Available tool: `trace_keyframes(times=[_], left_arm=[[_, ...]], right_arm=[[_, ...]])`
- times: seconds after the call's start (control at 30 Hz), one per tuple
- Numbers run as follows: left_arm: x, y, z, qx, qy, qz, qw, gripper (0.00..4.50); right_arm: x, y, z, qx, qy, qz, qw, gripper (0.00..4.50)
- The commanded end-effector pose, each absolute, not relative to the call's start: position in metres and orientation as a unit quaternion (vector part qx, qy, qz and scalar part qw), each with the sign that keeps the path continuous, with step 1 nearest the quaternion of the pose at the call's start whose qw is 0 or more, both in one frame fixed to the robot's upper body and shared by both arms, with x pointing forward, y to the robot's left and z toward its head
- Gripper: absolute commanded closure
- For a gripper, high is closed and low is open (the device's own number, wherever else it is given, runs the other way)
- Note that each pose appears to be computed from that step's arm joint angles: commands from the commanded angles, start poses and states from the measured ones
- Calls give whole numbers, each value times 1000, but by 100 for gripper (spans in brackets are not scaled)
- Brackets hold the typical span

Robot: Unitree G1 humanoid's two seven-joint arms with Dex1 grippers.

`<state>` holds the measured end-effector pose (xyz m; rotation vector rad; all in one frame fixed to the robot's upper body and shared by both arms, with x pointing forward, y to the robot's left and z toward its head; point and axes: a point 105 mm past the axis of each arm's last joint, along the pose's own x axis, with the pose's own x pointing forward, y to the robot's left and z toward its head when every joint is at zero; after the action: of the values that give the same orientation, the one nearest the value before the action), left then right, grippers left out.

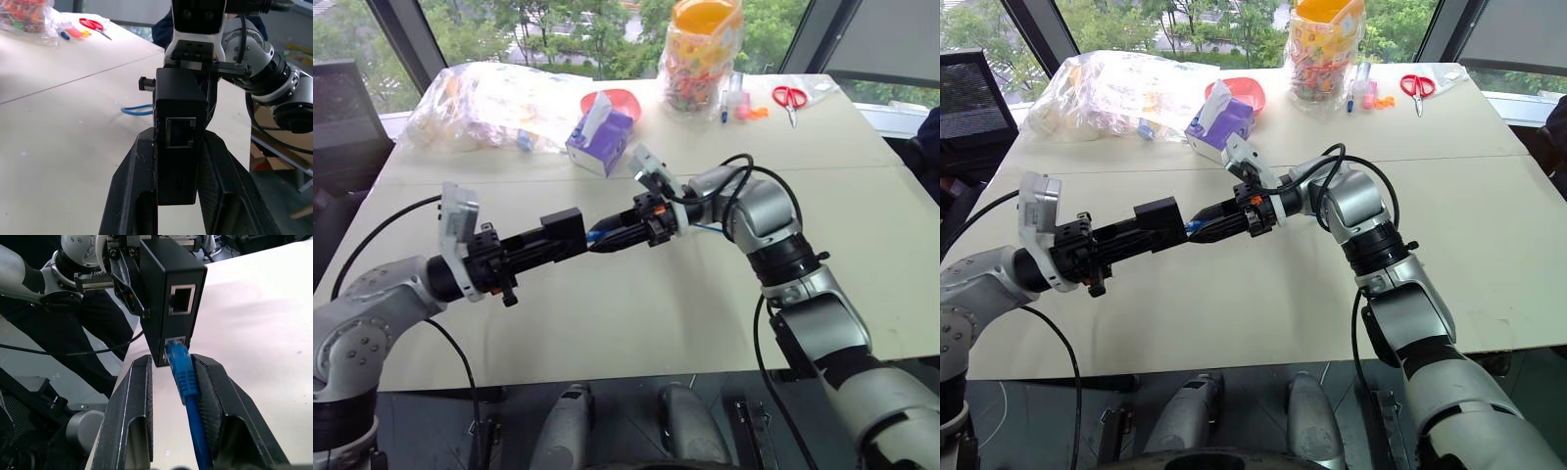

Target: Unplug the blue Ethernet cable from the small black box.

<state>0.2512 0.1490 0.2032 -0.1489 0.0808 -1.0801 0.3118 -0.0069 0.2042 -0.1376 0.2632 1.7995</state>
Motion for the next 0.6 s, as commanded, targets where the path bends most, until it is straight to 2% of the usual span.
trace_keyframes(times=[0.03,0.2,0.33,0.6], left_arm=[[247,147,207,-53,32,-520,852,402],[247,148,205,-50,34,-520,852,402],[248,149,208,-53,29,-518,853,402],[249,150,213,-59,20,-516,855,402]], right_arm=[[307,-2,219,-69,89,794,597,325],[306,-3,216,-76,91,794,596,325],[305,-4,215,-76,92,795,594,446],[305,-5,213,-78,94,795,594,449]])
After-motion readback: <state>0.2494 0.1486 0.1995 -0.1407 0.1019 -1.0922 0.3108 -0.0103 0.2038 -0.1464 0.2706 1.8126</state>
